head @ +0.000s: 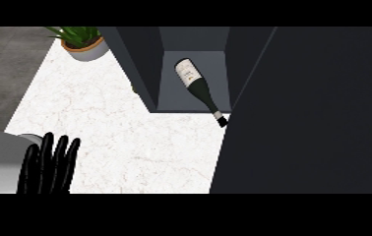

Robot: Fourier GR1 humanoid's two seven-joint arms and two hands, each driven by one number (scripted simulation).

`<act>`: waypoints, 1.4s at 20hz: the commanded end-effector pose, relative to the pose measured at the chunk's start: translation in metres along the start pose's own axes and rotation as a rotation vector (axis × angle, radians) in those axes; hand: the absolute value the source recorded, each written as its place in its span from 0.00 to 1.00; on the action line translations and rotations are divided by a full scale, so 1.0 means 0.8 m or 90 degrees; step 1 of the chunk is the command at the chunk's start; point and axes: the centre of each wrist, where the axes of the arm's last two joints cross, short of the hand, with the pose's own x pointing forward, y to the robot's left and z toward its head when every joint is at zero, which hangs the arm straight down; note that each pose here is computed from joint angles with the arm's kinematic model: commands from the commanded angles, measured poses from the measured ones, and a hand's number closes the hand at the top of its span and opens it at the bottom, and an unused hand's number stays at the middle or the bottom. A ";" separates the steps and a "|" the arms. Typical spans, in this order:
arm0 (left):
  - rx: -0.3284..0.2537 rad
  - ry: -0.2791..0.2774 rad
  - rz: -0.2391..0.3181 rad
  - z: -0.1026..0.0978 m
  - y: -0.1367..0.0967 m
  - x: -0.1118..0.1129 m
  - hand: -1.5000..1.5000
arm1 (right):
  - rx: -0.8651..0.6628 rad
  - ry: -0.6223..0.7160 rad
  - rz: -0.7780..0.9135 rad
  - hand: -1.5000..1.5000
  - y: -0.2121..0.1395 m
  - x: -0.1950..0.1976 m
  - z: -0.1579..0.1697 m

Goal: Pick up the wine, place it into the cabinet and close the cabinet

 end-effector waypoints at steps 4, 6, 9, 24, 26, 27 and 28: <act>0.016 -0.011 0.005 -0.017 0.042 0.025 0.00 | 0.144 -0.065 0.016 1.00 0.042 0.033 0.018; 0.028 -0.002 0.003 -0.011 0.060 0.026 0.00 | 0.156 -0.057 -0.003 1.00 0.054 0.033 0.010; 0.030 0.000 -0.016 -0.022 0.082 0.036 0.00 | 0.174 -0.061 -0.001 1.00 0.074 0.036 0.012; 0.011 0.005 -0.020 -0.027 0.128 0.055 0.00 | 0.126 -0.103 -0.008 1.00 0.127 0.020 -0.028; 0.002 0.000 -0.003 -0.039 0.125 0.051 0.00 | 0.129 -0.101 0.024 1.00 0.135 0.022 -0.044; 0.015 0.004 0.005 -0.040 0.138 0.046 0.00 | 0.117 -0.104 0.028 1.00 0.137 0.022 -0.043; 0.006 0.014 0.005 -0.036 0.141 0.056 0.00 | 0.106 -0.110 0.039 1.00 0.140 0.023 -0.044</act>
